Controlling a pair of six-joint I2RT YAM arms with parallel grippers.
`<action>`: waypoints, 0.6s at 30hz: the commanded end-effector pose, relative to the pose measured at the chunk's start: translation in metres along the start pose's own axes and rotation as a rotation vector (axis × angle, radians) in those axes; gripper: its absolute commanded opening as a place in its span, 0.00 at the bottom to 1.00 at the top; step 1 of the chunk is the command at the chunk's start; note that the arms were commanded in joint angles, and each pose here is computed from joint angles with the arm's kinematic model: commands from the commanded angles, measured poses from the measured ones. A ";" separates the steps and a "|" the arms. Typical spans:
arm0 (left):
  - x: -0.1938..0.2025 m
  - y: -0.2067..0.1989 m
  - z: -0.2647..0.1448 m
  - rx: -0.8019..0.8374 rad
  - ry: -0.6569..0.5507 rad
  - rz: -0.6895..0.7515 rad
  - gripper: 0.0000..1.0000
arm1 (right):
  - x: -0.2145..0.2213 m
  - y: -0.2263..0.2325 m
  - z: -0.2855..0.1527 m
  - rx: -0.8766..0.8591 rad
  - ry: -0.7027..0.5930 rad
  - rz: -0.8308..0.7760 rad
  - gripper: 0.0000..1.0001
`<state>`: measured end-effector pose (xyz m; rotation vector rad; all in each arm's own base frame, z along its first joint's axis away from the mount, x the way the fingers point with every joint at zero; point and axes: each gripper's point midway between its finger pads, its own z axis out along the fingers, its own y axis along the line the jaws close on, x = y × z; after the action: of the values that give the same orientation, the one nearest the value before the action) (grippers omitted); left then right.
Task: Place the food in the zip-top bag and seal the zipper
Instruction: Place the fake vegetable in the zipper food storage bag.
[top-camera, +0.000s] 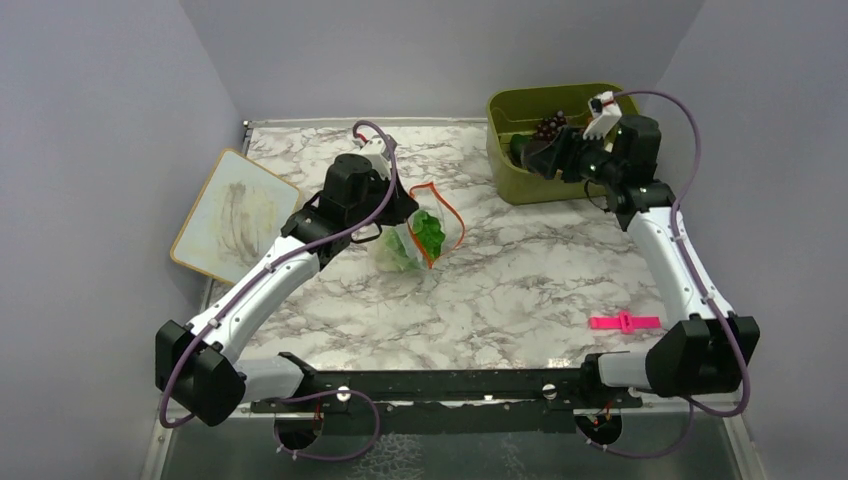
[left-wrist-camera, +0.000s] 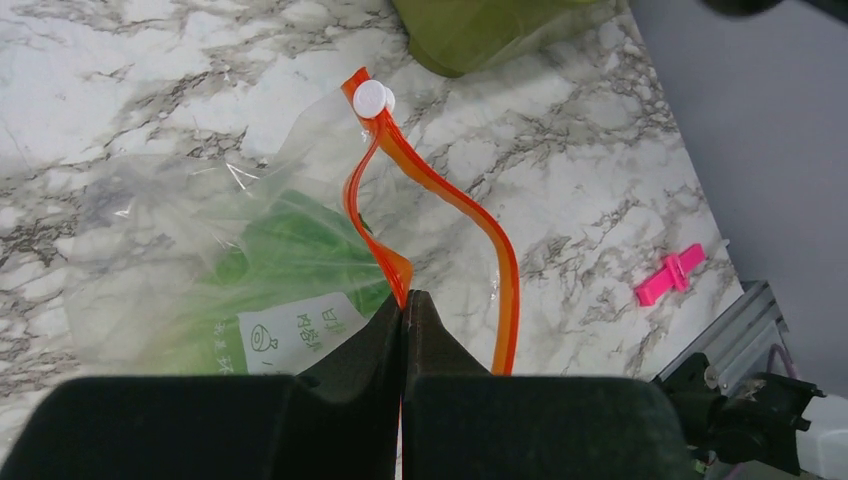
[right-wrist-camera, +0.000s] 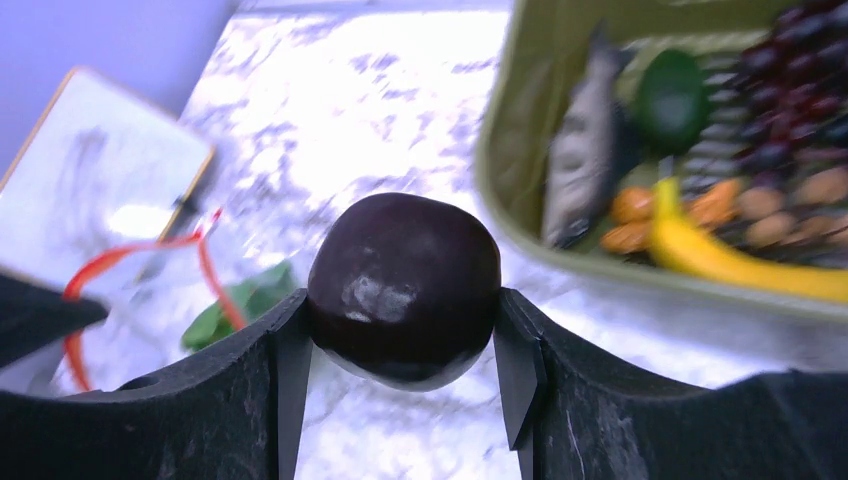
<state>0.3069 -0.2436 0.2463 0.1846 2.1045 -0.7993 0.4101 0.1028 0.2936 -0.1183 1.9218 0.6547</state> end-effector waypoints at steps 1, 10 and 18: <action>-0.022 -0.024 -0.006 0.078 -0.036 -0.011 0.00 | 0.026 0.059 -0.021 -0.192 0.047 0.039 0.30; -0.024 -0.029 -0.001 0.100 -0.035 -0.035 0.00 | 0.060 0.134 -0.049 -0.420 0.109 0.070 0.29; -0.028 -0.043 0.001 0.169 -0.033 -0.058 0.00 | 0.087 0.176 -0.042 -0.526 0.184 0.052 0.30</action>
<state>0.3088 -0.2602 0.2616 0.1738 2.0908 -0.9080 0.2825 0.2253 0.2971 -0.4078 1.9133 1.1416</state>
